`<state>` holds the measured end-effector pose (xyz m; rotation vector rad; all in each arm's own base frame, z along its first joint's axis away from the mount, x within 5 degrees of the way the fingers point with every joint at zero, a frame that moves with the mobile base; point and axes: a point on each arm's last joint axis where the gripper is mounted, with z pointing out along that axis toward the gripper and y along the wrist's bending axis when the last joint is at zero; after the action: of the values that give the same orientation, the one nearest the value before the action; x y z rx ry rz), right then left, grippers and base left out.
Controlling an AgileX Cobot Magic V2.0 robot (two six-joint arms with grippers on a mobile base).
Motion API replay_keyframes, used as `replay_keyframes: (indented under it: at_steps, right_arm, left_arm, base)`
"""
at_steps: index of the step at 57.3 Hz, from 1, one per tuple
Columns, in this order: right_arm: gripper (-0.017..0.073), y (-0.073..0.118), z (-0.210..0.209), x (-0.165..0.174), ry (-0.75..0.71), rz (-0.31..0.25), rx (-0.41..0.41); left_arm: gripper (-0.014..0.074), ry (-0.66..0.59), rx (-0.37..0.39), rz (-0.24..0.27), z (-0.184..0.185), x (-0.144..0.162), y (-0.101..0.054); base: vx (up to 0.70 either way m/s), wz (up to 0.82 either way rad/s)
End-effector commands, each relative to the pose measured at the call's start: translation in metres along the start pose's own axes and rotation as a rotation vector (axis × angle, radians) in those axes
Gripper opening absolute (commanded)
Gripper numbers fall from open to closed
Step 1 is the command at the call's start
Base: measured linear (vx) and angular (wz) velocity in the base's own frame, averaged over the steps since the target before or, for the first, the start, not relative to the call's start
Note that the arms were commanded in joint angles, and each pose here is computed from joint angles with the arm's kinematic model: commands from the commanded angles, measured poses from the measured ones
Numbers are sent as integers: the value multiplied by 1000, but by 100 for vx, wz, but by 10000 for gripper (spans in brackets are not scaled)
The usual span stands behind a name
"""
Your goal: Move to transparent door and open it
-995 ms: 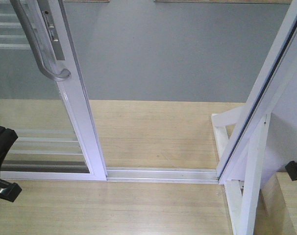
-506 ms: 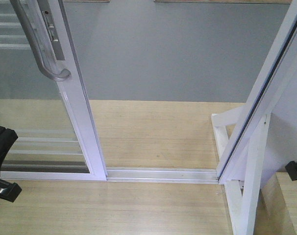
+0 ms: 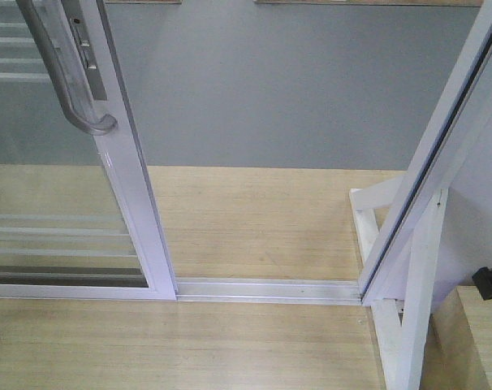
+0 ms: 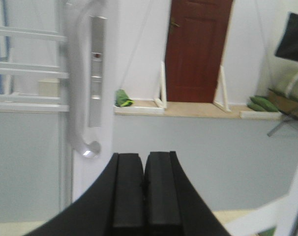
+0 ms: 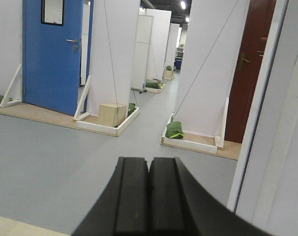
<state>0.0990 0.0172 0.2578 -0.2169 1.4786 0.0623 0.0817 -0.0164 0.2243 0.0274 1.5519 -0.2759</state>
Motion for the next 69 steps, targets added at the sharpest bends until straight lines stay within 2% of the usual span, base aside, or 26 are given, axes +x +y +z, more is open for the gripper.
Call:
replay_keyframes:
  at_steps: [1,7,17,25,36,51,69]
  right_arm:
    - [-8,1,1,-16,-96,1,-17]
    - [-8,1,1,-16,-96,1,-17]
    - [-9,1,2,-16,-95,1,-17]
    - [-9,1,2,-16,-95,1,-17]
    - [-9,1,2,-16,-95,1,-17]
    - [-9,1,2,-16,-95,1,-17]
    - [-9,1,2,-16,-95,1,-17]
  left_arm:
    - [-6,-74,-13,-28,-12,-12,0]
    - [-6,-75,-64,-17,-26,-9,4]
    - [-6,20,-145,1,-34,3,11]
    - [-6,-3,-113,12,-31,9,10]
    - [-6,-93,-28,19,-28,20,5]
    - [-6,-49,-54,-16,-28,24,8]
    - [-6,-46,-57,99,-28,24,8]
  base:
    - [0,0]
    - [0,0]
    - [0,0]
    - [0,0]
    - [0,0]
    - [0,0]
    - [0,0]
